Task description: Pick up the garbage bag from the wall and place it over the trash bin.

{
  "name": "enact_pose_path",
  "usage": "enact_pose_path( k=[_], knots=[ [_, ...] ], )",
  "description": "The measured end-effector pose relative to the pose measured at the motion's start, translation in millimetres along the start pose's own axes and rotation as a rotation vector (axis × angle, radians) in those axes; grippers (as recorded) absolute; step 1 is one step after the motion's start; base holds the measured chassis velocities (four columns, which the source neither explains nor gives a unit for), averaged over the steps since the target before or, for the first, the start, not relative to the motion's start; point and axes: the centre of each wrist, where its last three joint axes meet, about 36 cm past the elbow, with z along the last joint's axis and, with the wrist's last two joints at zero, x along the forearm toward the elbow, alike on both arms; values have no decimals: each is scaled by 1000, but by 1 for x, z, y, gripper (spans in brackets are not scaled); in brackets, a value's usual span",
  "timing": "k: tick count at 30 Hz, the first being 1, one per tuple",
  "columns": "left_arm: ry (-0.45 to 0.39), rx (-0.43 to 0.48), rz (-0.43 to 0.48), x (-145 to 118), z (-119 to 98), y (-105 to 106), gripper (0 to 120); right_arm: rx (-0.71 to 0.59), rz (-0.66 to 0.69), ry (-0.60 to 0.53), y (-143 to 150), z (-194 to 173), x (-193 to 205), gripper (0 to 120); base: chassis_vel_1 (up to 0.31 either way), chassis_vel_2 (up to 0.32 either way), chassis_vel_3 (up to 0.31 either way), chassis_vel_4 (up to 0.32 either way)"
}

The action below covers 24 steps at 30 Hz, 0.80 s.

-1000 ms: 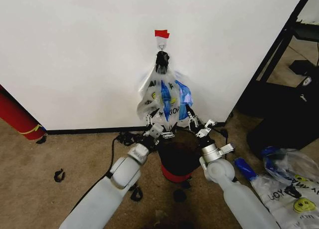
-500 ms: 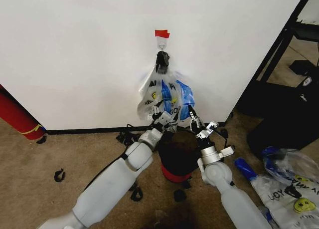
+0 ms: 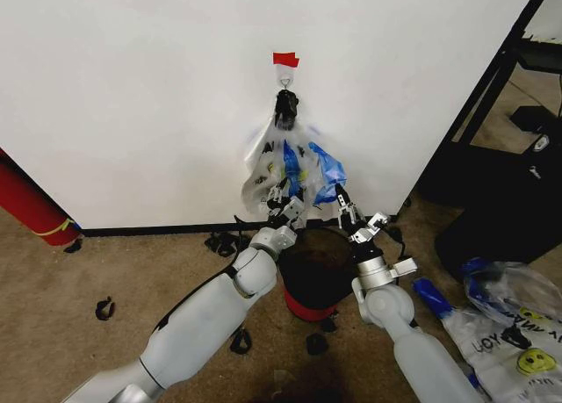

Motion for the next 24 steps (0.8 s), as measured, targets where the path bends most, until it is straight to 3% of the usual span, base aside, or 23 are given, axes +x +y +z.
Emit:
enact_pose_path(
  k=[4, 8, 15, 24],
  knots=[
    [3, 8, 3, -1, 0, 1, 27, 18, -17, 2, -2, -4, 3, 0, 0, 0, 0, 0],
    [-4, 27, 6, 0, -1, 2, 20, 32, -26, 4, -5, -7, 5, 0, 0, 0, 0, 0],
    [-20, 135, -14, 8, -6, 10, 0, 79, -27, 14, -20, -16, 12, 0, 0, 0, 0, 0],
    [-39, 248, -22, 23, -3, 20, 0, 133, -21, 24, -42, -25, 21, 0, 0, 0, 0, 0]
  ],
)
